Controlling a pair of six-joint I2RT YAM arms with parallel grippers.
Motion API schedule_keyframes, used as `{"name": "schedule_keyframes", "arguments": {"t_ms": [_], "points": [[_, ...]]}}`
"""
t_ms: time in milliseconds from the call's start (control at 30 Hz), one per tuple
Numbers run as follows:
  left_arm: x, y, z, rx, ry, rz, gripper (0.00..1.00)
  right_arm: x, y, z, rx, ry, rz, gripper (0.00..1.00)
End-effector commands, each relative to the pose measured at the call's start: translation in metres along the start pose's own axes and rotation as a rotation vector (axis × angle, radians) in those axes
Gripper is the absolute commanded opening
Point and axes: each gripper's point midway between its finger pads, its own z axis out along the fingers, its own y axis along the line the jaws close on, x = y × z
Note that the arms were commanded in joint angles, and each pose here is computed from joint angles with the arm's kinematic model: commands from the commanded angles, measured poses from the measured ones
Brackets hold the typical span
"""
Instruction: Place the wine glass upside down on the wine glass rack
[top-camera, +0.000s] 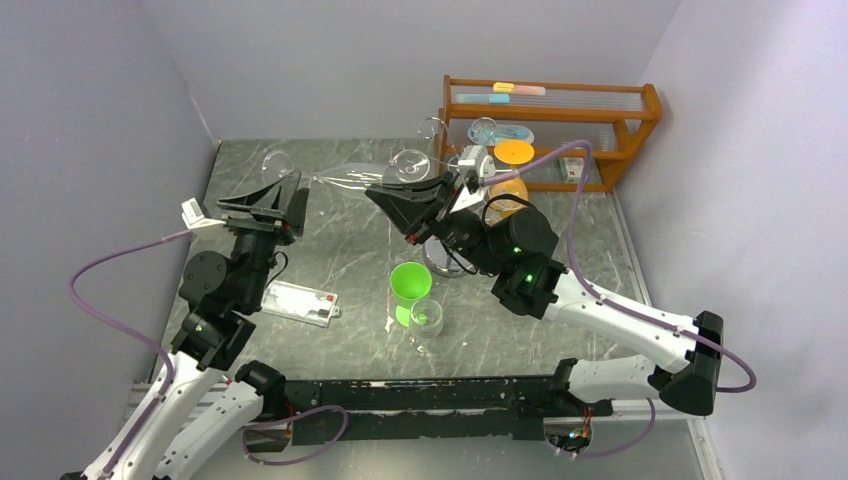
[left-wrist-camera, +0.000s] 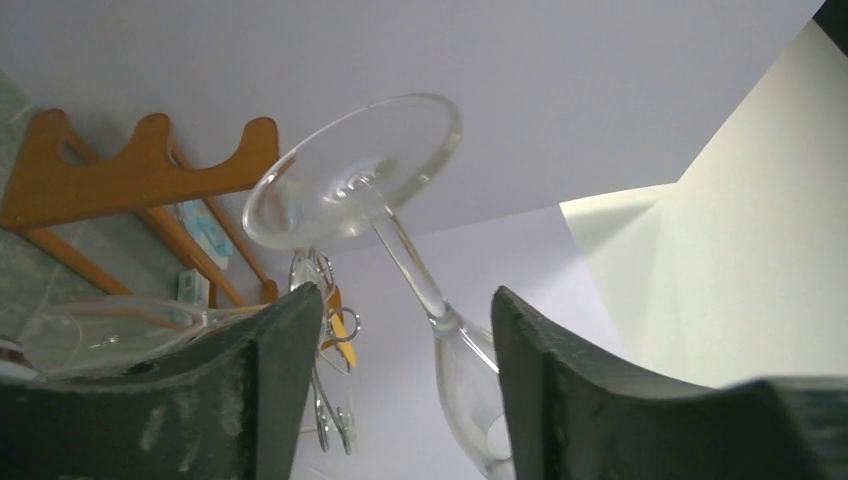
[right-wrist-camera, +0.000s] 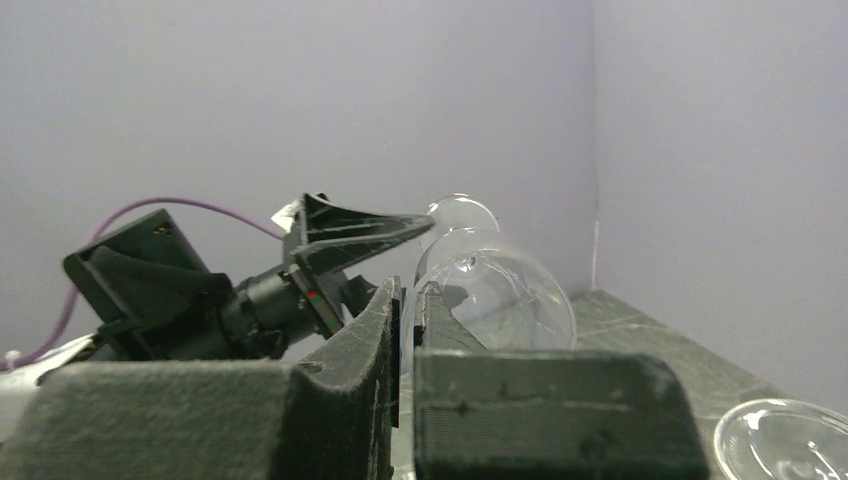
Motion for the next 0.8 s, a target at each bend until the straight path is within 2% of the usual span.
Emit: {"name": "schedule_keyframes", "arguments": {"t_ms": [0, 233, 367, 467, 700, 767], "points": [[-0.001, -0.034, 0.006, 0.112, -0.008, -0.076, 0.62, -0.034, 0.017, 0.003, -0.073, -0.112, 0.023, 0.0], [0.004, -0.04, 0.015, 0.152, 0.004, -0.075, 0.54, -0.027, 0.018, 0.007, -0.083, -0.101, 0.032, 0.0], [0.004, -0.042, 0.01, 0.226, 0.007, -0.147, 0.43, -0.025, 0.02, 0.008, -0.094, -0.104, 0.041, 0.0], [0.007, -0.044, 0.009, 0.232, 0.028, -0.16, 0.41, -0.024, 0.019, 0.008, -0.091, -0.11, 0.045, 0.0], [-0.003, -0.043, 0.001, 0.25, -0.015, -0.165, 0.38, -0.01, 0.013, 0.016, -0.069, -0.118, 0.068, 0.0], [-0.003, -0.044, 0.0, 0.255, -0.013, -0.172, 0.33, -0.005, 0.012, 0.019, -0.063, -0.12, 0.082, 0.0]]}}
